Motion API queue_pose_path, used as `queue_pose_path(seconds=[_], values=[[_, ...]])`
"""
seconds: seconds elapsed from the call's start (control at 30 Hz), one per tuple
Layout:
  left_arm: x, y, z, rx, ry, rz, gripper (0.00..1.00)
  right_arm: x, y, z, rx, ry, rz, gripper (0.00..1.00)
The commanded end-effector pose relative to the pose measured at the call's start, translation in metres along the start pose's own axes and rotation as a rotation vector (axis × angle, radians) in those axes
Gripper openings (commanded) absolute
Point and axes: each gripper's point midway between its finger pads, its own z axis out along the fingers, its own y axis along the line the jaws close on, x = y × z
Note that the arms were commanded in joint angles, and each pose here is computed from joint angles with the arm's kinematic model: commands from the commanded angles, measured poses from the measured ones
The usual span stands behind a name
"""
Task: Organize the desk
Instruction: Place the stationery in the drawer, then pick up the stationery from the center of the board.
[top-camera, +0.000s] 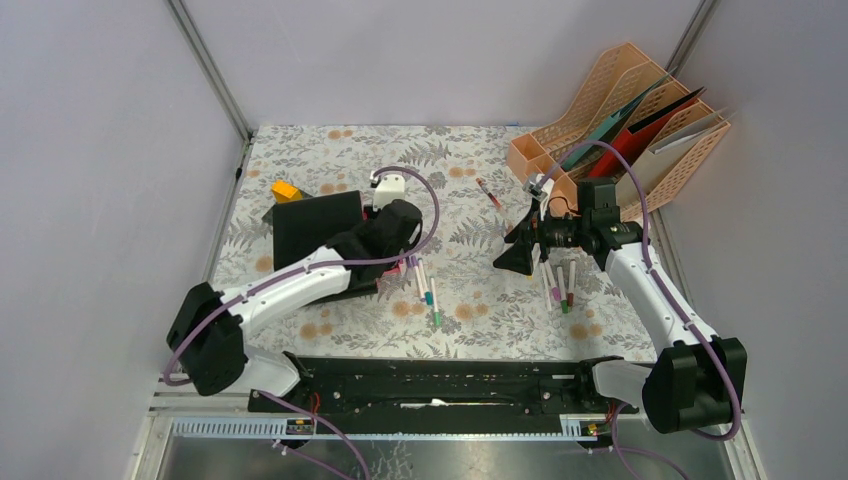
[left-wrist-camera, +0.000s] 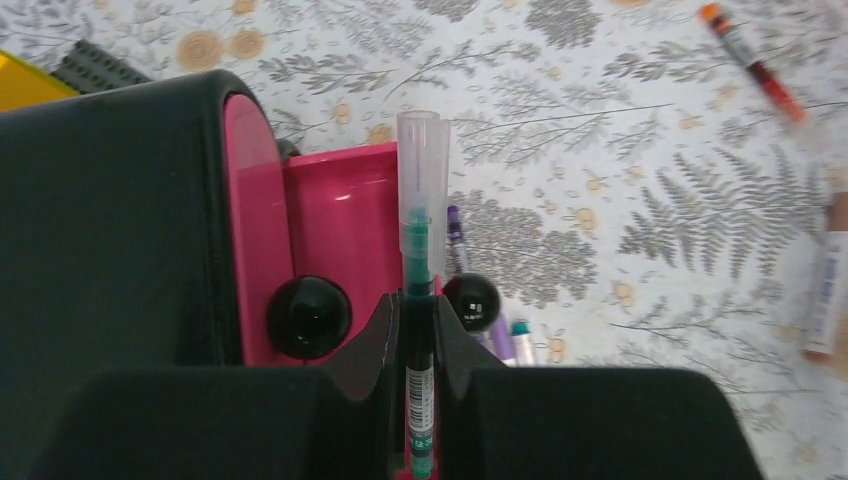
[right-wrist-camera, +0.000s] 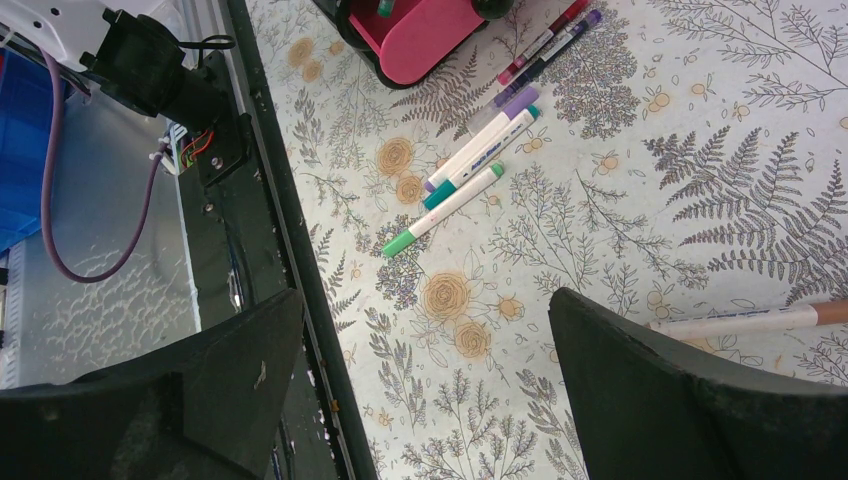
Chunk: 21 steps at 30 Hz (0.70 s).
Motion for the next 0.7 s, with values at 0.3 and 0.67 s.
queue_pose_path(seconds=[0.3, 0.67], values=[[-0.007, 0.022, 0.008, -0.187, 0.005, 0.099, 0.25, -0.015, -0.001, -0.003, 0.015, -0.017, -0.055, 1.00], [-0.019, -0.003, -0.013, -0.062, 0.006, 0.098, 0.44, -0.013, -0.003, -0.003, 0.024, -0.011, -0.057, 1.00]])
